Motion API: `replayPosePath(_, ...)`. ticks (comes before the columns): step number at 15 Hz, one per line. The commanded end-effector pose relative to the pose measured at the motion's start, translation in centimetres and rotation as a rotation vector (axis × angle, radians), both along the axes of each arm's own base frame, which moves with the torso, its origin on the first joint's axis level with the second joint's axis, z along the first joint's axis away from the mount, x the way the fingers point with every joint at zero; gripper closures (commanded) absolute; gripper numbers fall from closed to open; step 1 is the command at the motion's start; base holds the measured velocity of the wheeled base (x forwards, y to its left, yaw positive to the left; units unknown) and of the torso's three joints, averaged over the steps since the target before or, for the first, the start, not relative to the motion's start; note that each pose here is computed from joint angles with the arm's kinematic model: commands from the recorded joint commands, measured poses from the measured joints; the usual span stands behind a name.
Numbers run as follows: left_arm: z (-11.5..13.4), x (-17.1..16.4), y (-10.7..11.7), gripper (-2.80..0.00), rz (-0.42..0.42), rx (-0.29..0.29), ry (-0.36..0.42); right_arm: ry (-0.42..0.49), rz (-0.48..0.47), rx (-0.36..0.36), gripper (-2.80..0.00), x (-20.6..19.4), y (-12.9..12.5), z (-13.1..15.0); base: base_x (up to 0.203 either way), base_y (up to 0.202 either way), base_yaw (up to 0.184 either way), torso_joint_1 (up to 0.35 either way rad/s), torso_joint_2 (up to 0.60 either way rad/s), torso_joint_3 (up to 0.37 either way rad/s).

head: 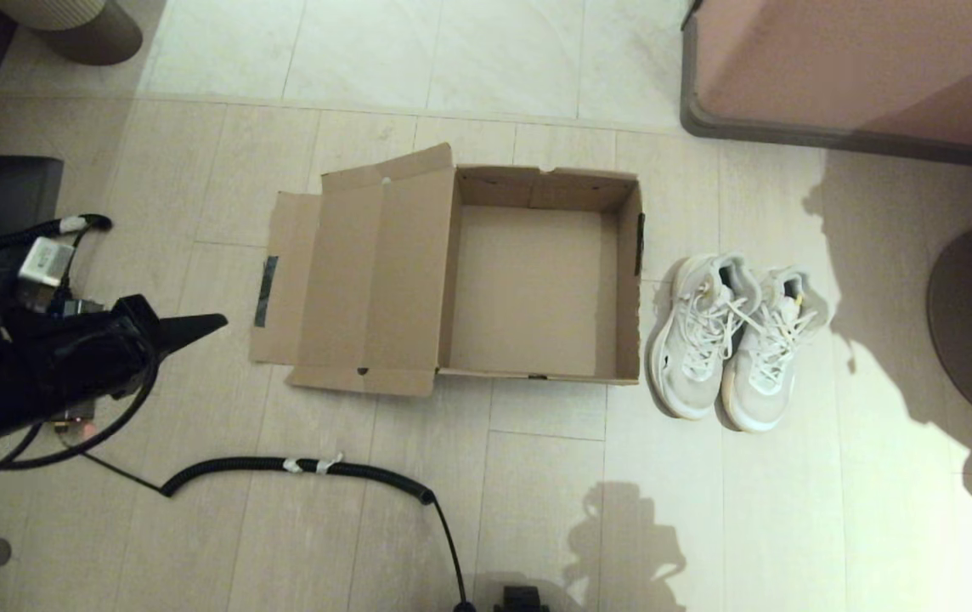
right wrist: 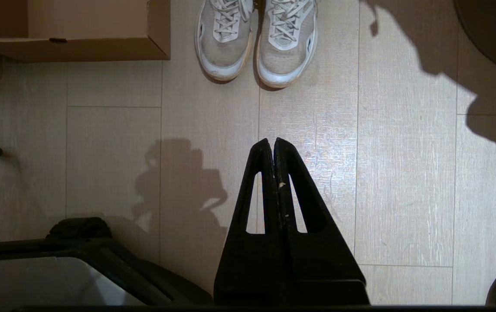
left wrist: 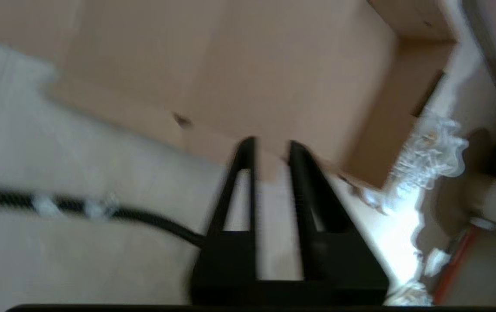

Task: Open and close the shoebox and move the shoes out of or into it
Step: Close the shoe box

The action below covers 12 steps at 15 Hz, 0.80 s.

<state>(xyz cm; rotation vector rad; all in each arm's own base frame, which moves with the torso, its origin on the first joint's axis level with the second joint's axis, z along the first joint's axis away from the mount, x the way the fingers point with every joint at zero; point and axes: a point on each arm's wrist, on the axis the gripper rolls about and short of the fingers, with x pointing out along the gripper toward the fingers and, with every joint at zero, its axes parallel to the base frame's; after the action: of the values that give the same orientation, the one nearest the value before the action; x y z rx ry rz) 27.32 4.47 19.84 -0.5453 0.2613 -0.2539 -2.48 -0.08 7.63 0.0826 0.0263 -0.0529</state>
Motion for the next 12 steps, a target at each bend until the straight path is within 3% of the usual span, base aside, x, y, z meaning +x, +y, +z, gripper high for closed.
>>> replayPosePath(1,-4.6,4.5,2.1,-2.80,0.010,0.019,0.065,0.003,0.000,0.001,0.00,0.0,0.0,0.0,0.000,0.000,0.000,0.000,0.00,0.000)
replayPosePath(5,-8.3,10.2,6.1,-2.80,-0.006,0.118,-0.062,0.004,0.001,0.000,0.00,0.0,0.0,0.0,0.000,0.000,0.000,0.000,0.00,0.000)
replayPosePath(8,-9.0,14.2,9.0,-2.80,-0.007,0.165,-0.183,0.004,0.003,-0.008,0.00,0.0,0.0,0.0,0.000,0.000,0.000,0.000,0.00,0.000)
replayPosePath(12,-12.1,18.2,11.1,-2.80,-0.002,0.183,-0.225,0.005,0.003,-0.011,0.00,0.0,0.0,0.0,0.000,0.000,0.000,0.000,0.00,0.000)
